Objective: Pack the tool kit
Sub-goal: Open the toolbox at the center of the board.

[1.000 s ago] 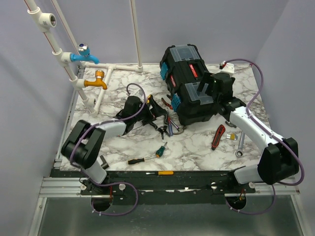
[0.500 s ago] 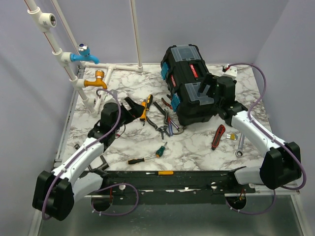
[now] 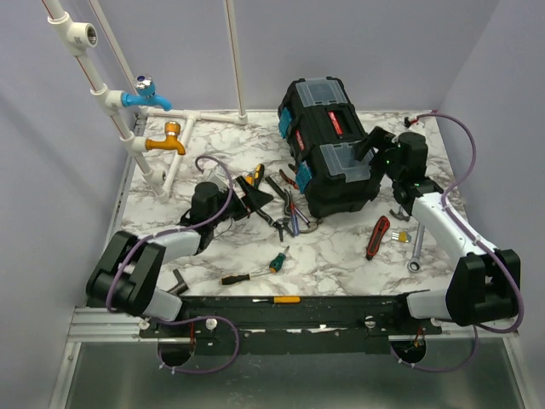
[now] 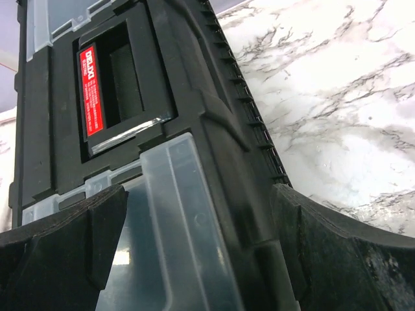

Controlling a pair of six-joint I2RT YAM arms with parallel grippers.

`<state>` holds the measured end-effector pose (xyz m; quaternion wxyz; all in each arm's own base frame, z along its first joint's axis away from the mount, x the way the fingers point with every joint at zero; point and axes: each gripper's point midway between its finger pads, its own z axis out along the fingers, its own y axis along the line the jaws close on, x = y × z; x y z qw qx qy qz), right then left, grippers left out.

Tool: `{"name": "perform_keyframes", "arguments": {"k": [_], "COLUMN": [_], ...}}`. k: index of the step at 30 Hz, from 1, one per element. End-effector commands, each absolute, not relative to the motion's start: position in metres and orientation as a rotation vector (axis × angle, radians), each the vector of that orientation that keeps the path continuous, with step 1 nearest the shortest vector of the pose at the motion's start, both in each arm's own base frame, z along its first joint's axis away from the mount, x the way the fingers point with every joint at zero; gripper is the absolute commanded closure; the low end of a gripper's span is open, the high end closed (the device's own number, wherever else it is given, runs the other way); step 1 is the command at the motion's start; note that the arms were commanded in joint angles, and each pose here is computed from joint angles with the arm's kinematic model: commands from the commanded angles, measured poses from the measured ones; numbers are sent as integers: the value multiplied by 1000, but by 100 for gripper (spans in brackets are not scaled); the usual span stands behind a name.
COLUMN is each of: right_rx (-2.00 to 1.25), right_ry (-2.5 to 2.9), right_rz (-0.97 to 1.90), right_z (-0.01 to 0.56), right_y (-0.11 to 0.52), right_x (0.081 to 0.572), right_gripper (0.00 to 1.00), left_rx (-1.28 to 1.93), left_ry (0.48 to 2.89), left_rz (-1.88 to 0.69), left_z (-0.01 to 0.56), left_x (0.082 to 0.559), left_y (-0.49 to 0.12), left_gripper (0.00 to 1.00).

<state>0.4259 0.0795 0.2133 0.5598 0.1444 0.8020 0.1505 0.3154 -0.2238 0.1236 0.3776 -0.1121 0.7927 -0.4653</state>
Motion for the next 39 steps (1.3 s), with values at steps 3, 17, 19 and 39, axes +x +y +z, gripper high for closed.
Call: {"name": "perform_keyframes", "arguments": {"k": [3, 17, 19, 39], "right_rx": [349, 331, 359, 389], "right_ry": [2103, 2214, 2226, 2251], "right_rz": [437, 537, 600, 878], "right_z": [162, 145, 137, 106], "right_y": [80, 89, 89, 107], "right_x": [405, 401, 400, 398], "right_gripper": [0, 9, 16, 20], "left_rx": [-158, -272, -275, -394], "left_ry": [1921, 1839, 1814, 1653], "left_rz": [-1509, -1746, -1774, -2074], "left_z": [154, 157, 162, 178], "left_x": [330, 363, 368, 390], "left_y": [-287, -324, -328, -365], "left_gripper": [2, 1, 2, 23]}}
